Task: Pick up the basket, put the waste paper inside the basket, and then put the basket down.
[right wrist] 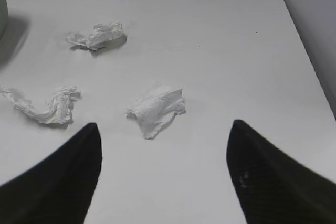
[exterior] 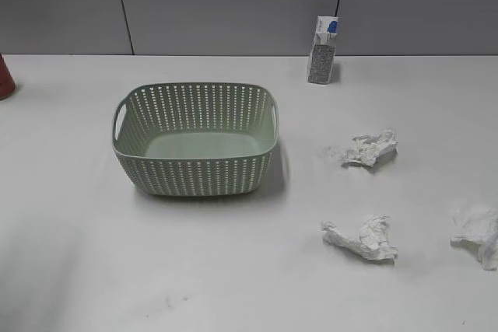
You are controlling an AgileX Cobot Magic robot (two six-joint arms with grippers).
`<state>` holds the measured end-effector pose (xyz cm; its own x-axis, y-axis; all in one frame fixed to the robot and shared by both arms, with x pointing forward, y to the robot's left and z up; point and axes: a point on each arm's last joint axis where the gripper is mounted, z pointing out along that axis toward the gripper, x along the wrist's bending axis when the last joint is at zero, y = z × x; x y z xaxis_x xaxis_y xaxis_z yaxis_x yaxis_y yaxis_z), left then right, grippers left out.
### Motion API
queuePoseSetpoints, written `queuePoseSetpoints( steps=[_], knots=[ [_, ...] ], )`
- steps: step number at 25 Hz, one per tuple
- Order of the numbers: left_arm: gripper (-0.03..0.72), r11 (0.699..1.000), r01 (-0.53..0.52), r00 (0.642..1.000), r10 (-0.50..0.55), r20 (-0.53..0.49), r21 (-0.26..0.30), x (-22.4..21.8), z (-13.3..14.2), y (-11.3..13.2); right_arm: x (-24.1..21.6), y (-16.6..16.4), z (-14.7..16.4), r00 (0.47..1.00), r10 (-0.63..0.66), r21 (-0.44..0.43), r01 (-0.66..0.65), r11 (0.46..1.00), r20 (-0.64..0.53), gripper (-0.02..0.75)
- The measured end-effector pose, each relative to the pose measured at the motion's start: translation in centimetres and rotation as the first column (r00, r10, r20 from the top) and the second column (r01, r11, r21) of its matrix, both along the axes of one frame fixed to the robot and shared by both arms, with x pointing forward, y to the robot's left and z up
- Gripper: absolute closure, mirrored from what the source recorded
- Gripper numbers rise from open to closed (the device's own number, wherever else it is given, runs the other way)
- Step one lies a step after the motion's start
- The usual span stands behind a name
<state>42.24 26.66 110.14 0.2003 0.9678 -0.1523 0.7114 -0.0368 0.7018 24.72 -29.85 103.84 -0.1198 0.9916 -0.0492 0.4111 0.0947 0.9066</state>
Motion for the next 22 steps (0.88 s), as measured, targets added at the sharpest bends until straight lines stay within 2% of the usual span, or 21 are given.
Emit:
queuePoseSetpoints(
  steps=[6, 11, 15, 22],
  knots=[
    [0.174, 0.994, 0.112, 0.977, -0.108, -0.183, 0.014, 7.1, -2.2, -4.1, 0.0, 0.0, 0.0, 1.000, 0.000, 0.000, 0.000, 1.000, 0.000, 0.148],
    [0.174, 0.993, 0.114, 0.938, -0.101, -0.332, 0.019, 12.2, -4.8, -7.2, 0.0, 0.0, 0.0, 1.000, 0.000, 0.000, 0.000, 1.000, 0.000, 0.148],
    [0.174, 0.993, 0.116, 0.908, -0.094, -0.408, 0.030, 15.2, -7.5, -9.4, 0.0, 0.0, 0.0, 1.000, 0.000, 0.000, 0.000, 1.000, 0.000, 0.148],
    [0.176, 0.992, 0.100, 0.866, -0.052, -0.497, 0.071, 19.1, -12.6, -10.7, 0.0, 0.0, 0.0, 1.000, 0.000, 0.000, 0.000, 1.000, 0.000, 0.148]
  ],
)
